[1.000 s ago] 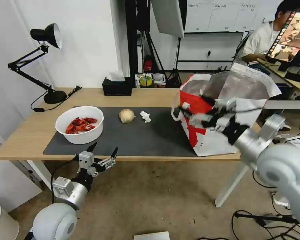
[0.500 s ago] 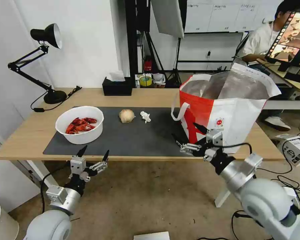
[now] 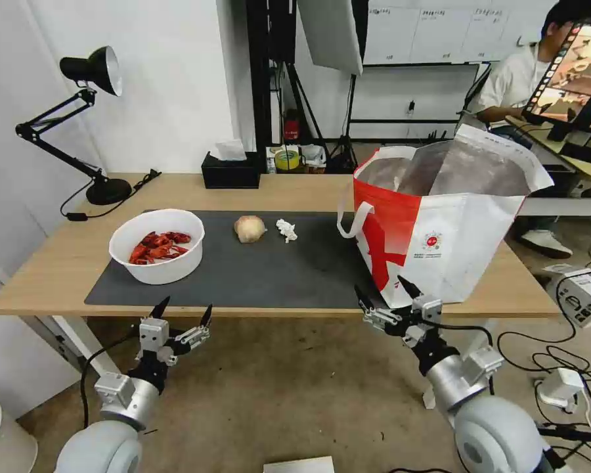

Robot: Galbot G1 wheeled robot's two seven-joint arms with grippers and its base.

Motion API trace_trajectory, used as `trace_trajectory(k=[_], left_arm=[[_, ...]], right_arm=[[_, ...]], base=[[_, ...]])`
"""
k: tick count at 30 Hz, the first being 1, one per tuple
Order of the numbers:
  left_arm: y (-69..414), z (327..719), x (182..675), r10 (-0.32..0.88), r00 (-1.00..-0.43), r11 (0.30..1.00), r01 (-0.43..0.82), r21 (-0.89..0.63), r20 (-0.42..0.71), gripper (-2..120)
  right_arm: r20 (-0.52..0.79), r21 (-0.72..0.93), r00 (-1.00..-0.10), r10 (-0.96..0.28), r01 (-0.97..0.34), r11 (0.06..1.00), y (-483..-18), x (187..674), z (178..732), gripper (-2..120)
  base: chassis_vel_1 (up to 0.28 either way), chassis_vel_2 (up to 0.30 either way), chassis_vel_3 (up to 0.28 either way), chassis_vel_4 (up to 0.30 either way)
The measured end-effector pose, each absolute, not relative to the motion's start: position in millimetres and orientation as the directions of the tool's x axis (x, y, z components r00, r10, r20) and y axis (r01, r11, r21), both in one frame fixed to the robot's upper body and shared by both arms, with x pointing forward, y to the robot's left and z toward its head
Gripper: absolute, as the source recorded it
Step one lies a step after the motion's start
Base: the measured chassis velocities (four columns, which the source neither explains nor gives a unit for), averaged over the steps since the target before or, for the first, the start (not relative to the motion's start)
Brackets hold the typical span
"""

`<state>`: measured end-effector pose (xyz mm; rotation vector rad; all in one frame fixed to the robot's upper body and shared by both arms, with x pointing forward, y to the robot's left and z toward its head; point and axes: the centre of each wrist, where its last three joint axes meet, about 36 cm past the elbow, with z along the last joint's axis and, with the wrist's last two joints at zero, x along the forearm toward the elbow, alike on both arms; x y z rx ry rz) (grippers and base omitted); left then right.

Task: Pick up the trash from the table and place it into the takeout bag.

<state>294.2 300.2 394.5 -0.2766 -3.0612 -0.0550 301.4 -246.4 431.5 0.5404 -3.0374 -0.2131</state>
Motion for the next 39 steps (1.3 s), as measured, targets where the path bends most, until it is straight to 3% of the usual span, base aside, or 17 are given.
trace_trajectory(k=[14, 39], left_arm=[[307, 379, 293, 0.158, -0.983, 0.986, 0.161, 0.030, 0.094, 100], [309, 376, 297, 0.178, -0.981, 0.982, 0.182, 0.049, 0.079, 100]], right_arm=[[0.073, 0.197, -0.939, -0.337, -0.318, 0.927, -231, 286, 411, 100], [0.099, 0.176, -0.925, -0.366, -0.346, 0.922, -224, 300, 406, 100]], base=[[0.000, 0.000, 0.000, 0.000], [0.000, 0.000, 0.000, 0.000]])
